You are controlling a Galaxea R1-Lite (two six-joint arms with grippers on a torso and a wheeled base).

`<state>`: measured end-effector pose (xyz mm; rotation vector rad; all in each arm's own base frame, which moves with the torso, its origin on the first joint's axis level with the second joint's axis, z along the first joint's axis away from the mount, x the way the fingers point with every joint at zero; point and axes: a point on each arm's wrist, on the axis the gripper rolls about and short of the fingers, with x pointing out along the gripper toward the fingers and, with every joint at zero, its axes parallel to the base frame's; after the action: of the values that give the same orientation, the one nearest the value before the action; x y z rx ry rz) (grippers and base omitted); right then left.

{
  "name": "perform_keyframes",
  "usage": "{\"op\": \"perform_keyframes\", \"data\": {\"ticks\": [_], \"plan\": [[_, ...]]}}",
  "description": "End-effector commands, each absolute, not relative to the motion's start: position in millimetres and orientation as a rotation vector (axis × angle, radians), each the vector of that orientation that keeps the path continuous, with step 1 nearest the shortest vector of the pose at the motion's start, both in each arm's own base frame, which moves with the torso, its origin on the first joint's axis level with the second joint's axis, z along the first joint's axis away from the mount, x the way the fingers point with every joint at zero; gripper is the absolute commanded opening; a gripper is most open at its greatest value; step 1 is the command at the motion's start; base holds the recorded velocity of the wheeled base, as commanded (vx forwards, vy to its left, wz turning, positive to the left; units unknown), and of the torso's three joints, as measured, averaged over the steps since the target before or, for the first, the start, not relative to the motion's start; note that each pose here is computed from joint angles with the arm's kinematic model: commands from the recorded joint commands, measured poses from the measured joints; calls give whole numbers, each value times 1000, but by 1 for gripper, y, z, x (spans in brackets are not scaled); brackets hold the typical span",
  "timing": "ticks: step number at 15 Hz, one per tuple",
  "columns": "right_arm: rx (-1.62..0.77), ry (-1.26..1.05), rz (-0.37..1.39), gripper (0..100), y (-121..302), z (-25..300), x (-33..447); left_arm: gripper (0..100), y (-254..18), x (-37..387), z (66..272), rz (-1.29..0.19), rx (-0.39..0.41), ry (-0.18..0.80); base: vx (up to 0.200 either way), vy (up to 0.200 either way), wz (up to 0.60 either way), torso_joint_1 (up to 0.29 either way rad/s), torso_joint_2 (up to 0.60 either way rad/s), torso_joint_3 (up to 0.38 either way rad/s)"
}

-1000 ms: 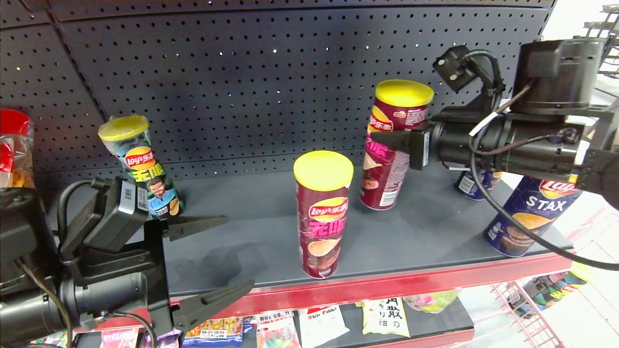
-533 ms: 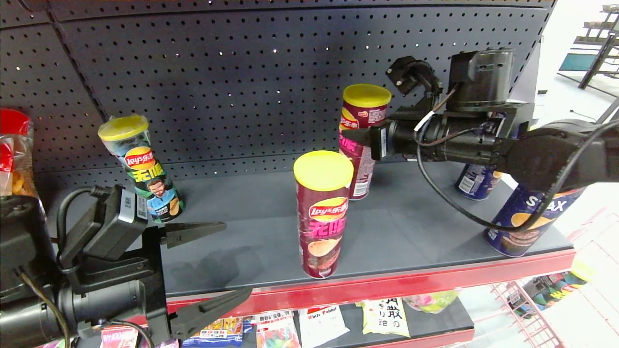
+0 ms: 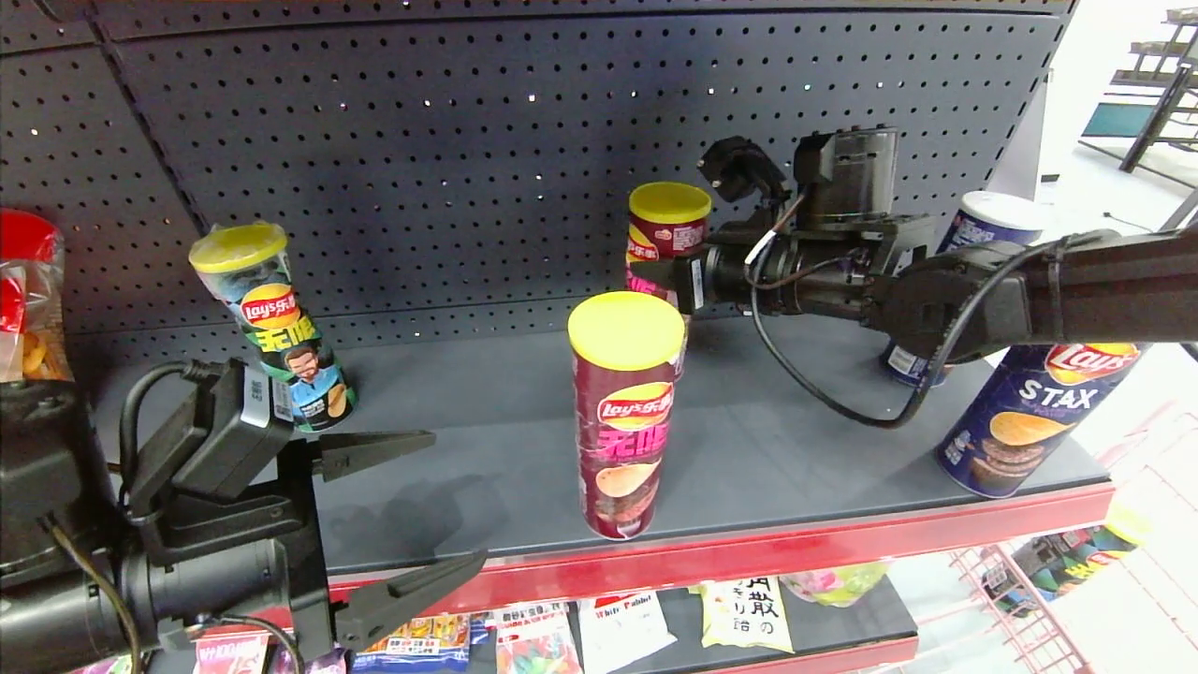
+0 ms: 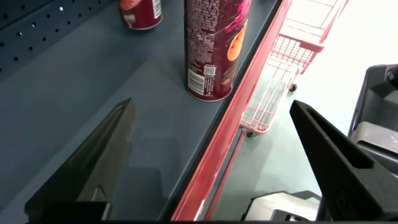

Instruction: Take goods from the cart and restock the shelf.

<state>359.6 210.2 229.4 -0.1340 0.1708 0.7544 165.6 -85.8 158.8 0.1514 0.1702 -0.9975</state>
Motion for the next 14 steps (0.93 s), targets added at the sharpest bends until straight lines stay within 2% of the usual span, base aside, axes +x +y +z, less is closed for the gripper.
{"op": "perform_keyframes", "data": {"ticks": [1,10,11,14], "plan": [[-137,182,757,0,215,222,366,100,-86,167,158,-997,144,178,0,0,0,0,0,0],[-122,202,754,0,216,216,368,100,-86,166,156,-997,141,188,0,0,0,0,0,0],[-122,203,753,100,216,216,368,100,-86,166,156,-999,141,188,0,0,0,0,0,0],[-121,202,751,100,215,217,367,100,-86,166,156,-999,141,188,0,0,0,0,0,0]]}}
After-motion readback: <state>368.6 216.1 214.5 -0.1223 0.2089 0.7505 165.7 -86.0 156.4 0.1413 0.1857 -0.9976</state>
